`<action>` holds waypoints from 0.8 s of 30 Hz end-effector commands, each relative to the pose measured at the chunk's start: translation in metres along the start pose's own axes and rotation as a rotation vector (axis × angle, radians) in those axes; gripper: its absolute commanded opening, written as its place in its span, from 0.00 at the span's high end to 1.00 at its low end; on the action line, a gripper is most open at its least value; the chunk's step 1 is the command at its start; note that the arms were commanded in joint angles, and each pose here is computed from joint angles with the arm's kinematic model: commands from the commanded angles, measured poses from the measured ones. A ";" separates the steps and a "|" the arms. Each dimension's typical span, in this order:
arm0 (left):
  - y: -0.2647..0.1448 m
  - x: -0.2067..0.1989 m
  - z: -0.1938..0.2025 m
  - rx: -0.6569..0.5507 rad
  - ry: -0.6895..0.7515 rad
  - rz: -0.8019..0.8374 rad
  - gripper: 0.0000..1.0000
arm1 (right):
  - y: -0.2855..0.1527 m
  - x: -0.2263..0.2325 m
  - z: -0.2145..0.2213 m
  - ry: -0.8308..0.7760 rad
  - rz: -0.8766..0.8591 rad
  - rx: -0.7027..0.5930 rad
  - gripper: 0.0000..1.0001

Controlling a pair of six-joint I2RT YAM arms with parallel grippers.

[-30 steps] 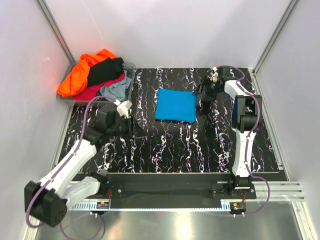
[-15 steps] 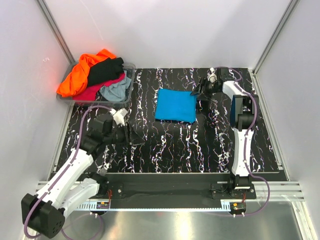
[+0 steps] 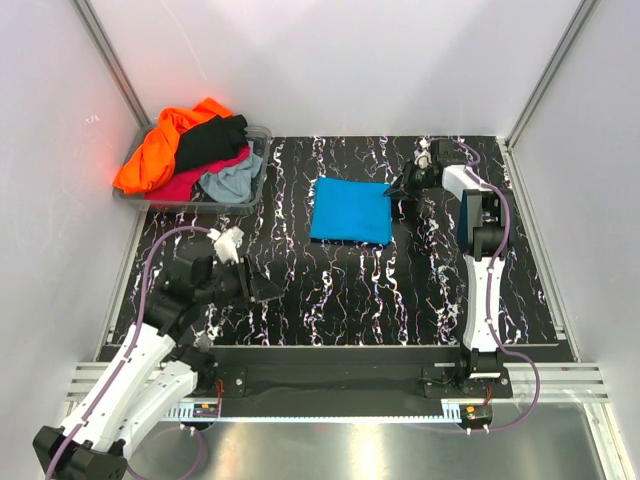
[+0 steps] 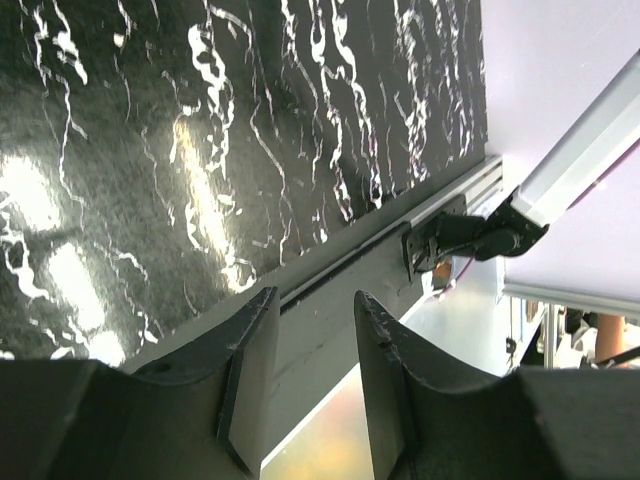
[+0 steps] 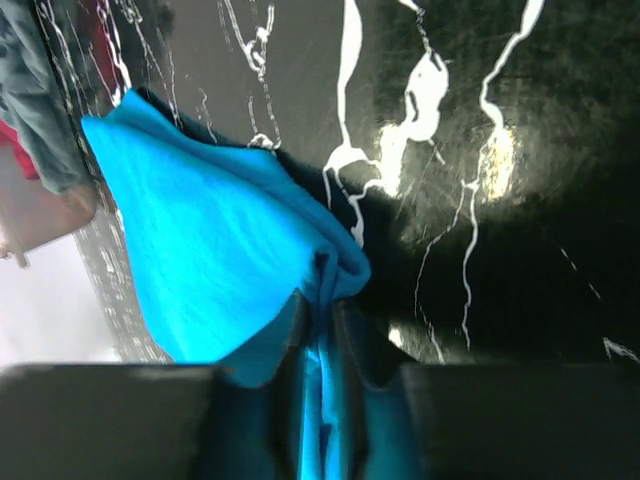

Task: Fold and stack the t-shirts
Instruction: Neatly place the folded tshirt to the corner

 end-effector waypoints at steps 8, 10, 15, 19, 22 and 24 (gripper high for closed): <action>-0.015 0.001 0.020 0.069 0.067 0.044 0.59 | -0.007 0.005 0.004 0.150 0.095 -0.095 1.00; -0.019 0.000 0.020 0.077 0.106 0.045 0.59 | -0.027 0.015 0.007 0.212 0.159 -0.170 1.00; -0.026 -0.005 0.027 0.088 0.143 0.061 0.58 | -0.072 -0.008 0.061 0.420 0.423 -0.314 1.00; -0.029 -0.006 0.033 0.070 0.157 0.089 0.55 | -0.111 -0.046 0.119 0.675 0.612 -0.372 1.00; -0.029 -0.004 0.039 0.088 0.162 0.106 0.56 | -0.148 -0.057 0.142 0.741 0.722 -0.470 1.00; -0.030 -0.007 0.042 0.106 0.180 0.121 0.56 | -0.177 -0.058 0.150 0.759 0.806 -0.573 1.00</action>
Point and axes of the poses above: each gripper's point midway between its finger pads, its own y axis out along the fingers, its own x axis along the line the jaws close on, z = x × y, the point moved 8 cm from there along -y, back along the fingers, and after that the axes turned 3 degrees about y, right-handed, at the moved point
